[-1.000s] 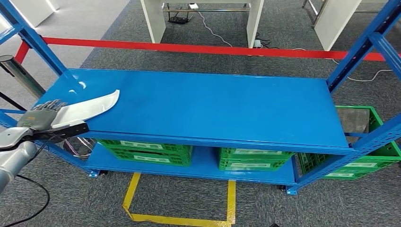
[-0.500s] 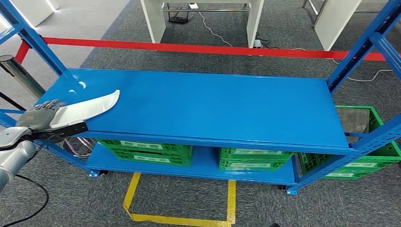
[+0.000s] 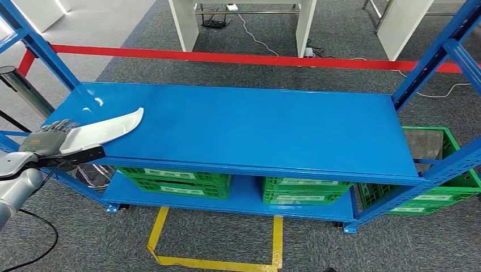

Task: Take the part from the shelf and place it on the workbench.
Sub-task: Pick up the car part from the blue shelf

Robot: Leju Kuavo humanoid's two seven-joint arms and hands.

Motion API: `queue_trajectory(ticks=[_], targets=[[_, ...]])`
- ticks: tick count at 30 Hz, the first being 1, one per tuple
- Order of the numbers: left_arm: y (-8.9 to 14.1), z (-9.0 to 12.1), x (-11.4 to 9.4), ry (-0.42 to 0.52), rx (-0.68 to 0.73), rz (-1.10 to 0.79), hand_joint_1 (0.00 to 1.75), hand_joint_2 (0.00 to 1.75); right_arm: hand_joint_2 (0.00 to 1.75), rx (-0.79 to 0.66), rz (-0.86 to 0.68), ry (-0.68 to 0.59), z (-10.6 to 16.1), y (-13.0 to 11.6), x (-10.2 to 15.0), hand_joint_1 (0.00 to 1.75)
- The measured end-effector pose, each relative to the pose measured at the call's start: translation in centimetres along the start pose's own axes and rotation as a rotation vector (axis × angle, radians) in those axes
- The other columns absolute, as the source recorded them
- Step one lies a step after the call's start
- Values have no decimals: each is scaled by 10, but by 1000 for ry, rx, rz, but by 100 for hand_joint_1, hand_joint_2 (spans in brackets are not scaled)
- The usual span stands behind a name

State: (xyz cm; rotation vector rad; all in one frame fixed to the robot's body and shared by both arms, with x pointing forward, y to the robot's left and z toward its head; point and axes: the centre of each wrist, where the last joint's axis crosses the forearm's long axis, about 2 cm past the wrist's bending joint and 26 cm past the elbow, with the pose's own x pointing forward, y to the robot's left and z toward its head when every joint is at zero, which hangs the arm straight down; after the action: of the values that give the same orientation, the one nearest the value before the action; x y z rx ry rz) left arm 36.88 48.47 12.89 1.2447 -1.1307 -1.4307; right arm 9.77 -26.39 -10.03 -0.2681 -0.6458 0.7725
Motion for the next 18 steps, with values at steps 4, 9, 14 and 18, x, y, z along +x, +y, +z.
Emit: queue_trajectory(ticks=[4, 9, 14, 18], targets=[[-1, 0, 0, -11, -18, 7, 175, 175, 175, -5, 0, 0, 0, 0, 0, 0], [0, 0, -2, -15, -30, 22, 169, 175, 175, -11, 3, -2, 0, -1, 0, 0], [1, 0, -3, -20, -22, 34, 175, 175, 175, -10, 11, -5, 0, -1, 0, 0], [2, 0, -4, -25, -17, 39, 175, 175, 175, -10, 13, -6, -1, -1, 1, 0]])
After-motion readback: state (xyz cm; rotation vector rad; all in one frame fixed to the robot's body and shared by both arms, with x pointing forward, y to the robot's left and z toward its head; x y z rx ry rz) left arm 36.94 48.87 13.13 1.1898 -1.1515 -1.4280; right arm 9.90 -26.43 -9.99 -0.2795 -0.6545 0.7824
